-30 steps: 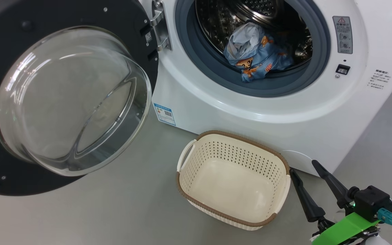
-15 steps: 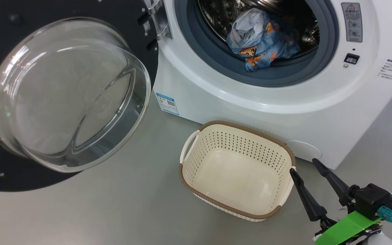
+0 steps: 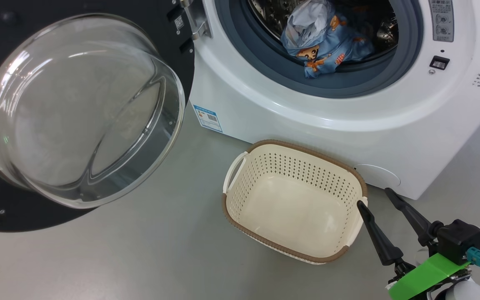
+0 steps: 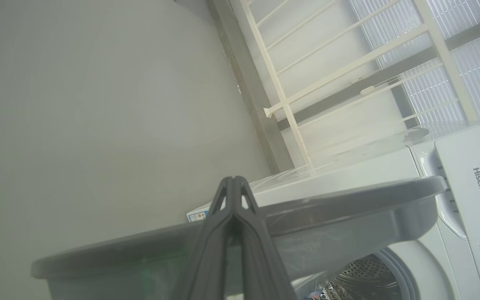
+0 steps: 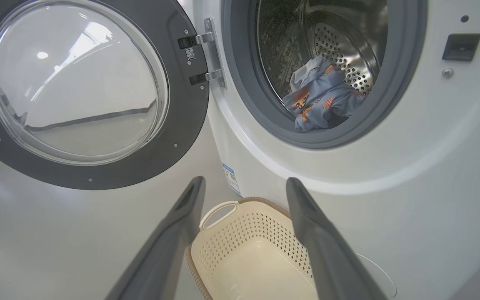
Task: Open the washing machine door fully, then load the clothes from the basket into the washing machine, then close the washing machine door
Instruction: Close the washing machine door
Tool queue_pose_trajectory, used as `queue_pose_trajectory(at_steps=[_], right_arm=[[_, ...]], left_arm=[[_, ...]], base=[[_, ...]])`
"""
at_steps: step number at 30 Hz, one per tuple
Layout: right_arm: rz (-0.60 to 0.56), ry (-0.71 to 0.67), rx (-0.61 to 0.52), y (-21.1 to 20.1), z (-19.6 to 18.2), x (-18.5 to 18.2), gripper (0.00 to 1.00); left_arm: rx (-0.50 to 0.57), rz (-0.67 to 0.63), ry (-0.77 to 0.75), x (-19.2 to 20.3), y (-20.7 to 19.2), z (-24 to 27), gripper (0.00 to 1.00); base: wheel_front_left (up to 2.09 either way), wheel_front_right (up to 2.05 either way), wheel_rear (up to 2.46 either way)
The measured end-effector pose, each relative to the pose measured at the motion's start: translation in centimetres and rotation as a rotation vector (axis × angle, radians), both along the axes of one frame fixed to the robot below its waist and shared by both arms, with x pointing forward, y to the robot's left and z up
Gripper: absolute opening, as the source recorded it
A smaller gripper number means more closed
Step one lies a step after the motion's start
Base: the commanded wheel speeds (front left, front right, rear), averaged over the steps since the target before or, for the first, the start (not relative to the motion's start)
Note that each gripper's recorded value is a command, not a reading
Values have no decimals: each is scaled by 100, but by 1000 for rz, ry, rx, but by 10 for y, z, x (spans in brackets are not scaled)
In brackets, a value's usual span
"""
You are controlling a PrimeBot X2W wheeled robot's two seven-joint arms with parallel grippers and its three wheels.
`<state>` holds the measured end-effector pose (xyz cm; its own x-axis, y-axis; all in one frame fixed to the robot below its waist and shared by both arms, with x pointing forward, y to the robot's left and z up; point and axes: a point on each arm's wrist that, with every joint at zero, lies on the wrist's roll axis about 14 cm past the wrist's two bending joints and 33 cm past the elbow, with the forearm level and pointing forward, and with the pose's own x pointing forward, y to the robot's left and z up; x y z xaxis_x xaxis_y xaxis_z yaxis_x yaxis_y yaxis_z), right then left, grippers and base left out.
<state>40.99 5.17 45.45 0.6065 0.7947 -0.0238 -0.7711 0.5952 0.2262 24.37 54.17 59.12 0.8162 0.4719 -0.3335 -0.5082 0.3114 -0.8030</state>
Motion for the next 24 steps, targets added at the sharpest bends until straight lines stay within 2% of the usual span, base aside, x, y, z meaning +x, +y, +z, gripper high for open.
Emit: queue_pose_trajectory(at_steps=[15,24], right_arm=[[5,3,1,2,-3,5,100],[2,-20,8,3,6,6,100]], left_arm=[[-48,-111,28,7,-14,-2,0],[-61,-275,55,14,-38,1,0]], base=[[0,0,0],[0,0,0]])
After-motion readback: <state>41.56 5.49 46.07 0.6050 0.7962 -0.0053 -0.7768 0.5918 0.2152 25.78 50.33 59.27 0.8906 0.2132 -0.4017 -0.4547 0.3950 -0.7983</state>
